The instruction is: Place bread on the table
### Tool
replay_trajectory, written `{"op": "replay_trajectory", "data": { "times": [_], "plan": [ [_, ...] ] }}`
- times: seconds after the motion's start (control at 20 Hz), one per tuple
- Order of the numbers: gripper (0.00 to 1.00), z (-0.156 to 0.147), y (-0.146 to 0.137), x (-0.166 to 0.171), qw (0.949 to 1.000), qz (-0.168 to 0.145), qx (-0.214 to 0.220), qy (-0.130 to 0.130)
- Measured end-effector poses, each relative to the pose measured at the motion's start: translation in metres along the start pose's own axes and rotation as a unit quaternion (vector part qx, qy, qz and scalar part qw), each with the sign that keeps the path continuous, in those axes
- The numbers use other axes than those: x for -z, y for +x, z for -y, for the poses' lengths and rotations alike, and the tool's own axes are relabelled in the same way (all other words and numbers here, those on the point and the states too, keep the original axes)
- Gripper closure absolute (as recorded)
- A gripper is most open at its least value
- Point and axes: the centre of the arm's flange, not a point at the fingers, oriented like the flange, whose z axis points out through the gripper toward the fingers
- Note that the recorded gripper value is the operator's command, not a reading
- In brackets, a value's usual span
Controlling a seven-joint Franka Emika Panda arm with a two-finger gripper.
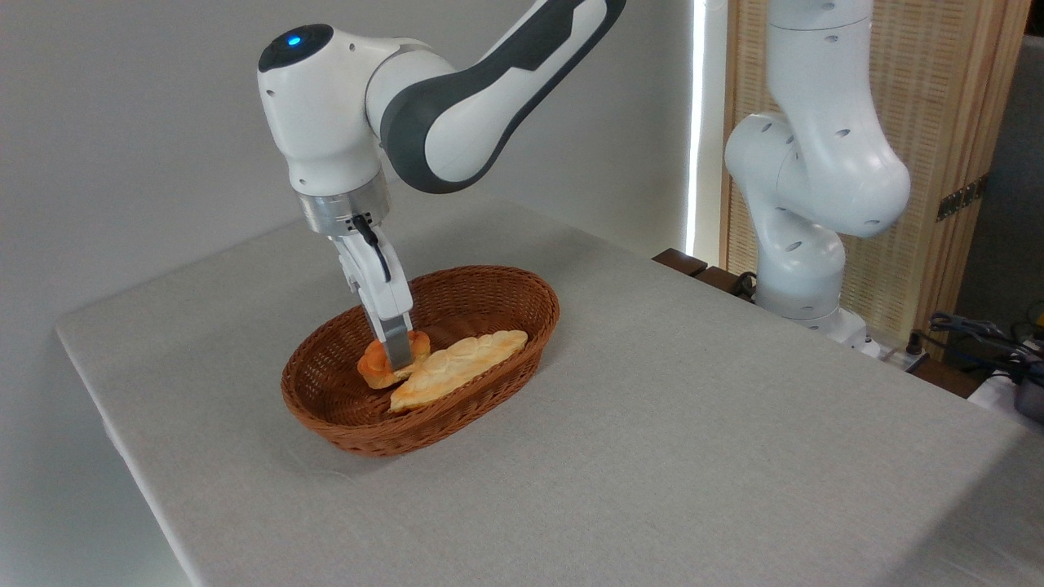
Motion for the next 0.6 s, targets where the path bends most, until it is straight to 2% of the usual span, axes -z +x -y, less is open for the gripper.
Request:
{"op": "replay_trajectory", "data": {
  "times": [0.15,0.45,0.6],
  "plan": [
    [0.59,0.009,-0.011,0.018,0.9999,-0.006,0.013,0.006],
    [0.59,0.029,-0.062,0.084,0.9982,-0.016,0.056,0.011],
    [0.59,0.041,-0.093,0.104,0.9973,-0.020,0.071,0.009]
  ]
}}
